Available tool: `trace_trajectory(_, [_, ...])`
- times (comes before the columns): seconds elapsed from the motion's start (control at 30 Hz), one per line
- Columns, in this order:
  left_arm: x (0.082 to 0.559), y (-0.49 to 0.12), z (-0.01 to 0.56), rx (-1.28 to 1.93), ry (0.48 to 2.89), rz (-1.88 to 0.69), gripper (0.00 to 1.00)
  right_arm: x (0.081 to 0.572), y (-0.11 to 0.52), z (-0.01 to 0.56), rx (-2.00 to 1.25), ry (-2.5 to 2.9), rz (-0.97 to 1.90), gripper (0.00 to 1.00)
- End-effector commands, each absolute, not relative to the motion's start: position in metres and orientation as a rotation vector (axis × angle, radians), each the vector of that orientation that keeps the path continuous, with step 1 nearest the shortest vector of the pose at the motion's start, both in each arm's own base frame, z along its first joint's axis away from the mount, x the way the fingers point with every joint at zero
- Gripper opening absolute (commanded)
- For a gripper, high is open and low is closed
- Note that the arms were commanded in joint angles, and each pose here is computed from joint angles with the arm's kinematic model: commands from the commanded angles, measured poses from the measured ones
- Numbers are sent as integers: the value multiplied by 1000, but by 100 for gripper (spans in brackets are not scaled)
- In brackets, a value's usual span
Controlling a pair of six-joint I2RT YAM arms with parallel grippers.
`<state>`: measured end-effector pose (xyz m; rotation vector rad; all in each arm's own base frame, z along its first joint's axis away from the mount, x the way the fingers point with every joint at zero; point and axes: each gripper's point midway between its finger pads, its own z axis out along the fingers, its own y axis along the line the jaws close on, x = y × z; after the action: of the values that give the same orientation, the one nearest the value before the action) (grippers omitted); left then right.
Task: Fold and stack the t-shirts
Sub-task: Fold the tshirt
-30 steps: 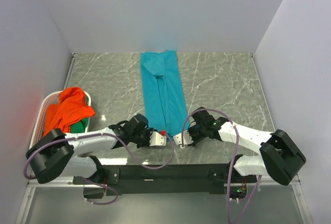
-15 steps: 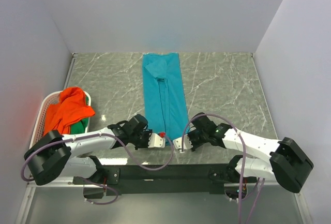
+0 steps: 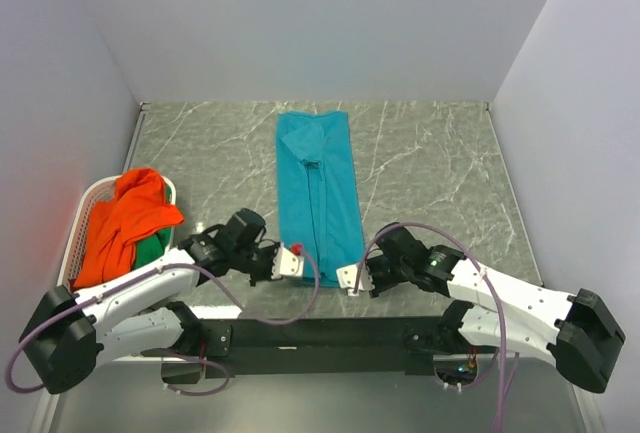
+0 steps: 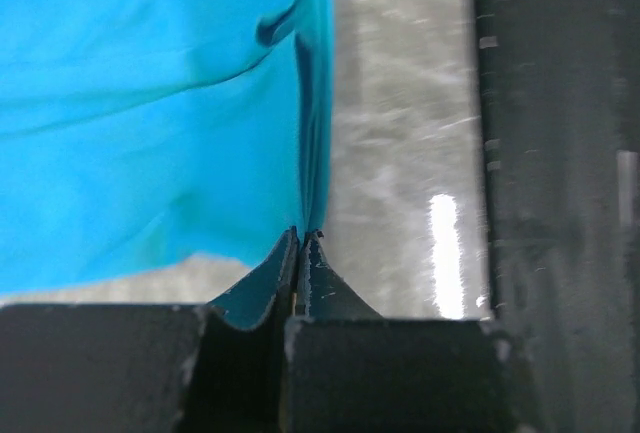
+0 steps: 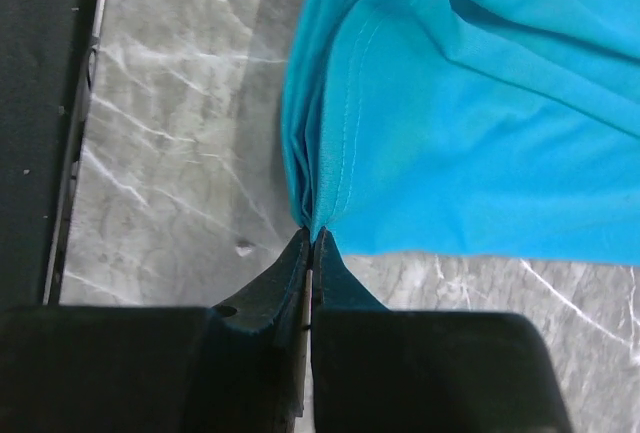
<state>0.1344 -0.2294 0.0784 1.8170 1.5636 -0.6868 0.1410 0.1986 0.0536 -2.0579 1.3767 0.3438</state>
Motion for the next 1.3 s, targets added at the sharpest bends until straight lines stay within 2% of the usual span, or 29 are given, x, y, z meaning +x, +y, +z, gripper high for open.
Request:
trace_trajectory(0.0, [153, -229, 98, 1800, 1519, -701, 0, 163, 213, 79, -1987, 1380, 326, 0])
trace_trajectory(0.37, [245, -224, 108, 1698, 1578, -592, 0, 243, 219, 104, -1908, 1422, 222, 0])
trace_trajectory(1.27, [440, -197, 99, 1547, 1680, -377, 0, 420, 225, 112, -1829, 1507, 90, 0])
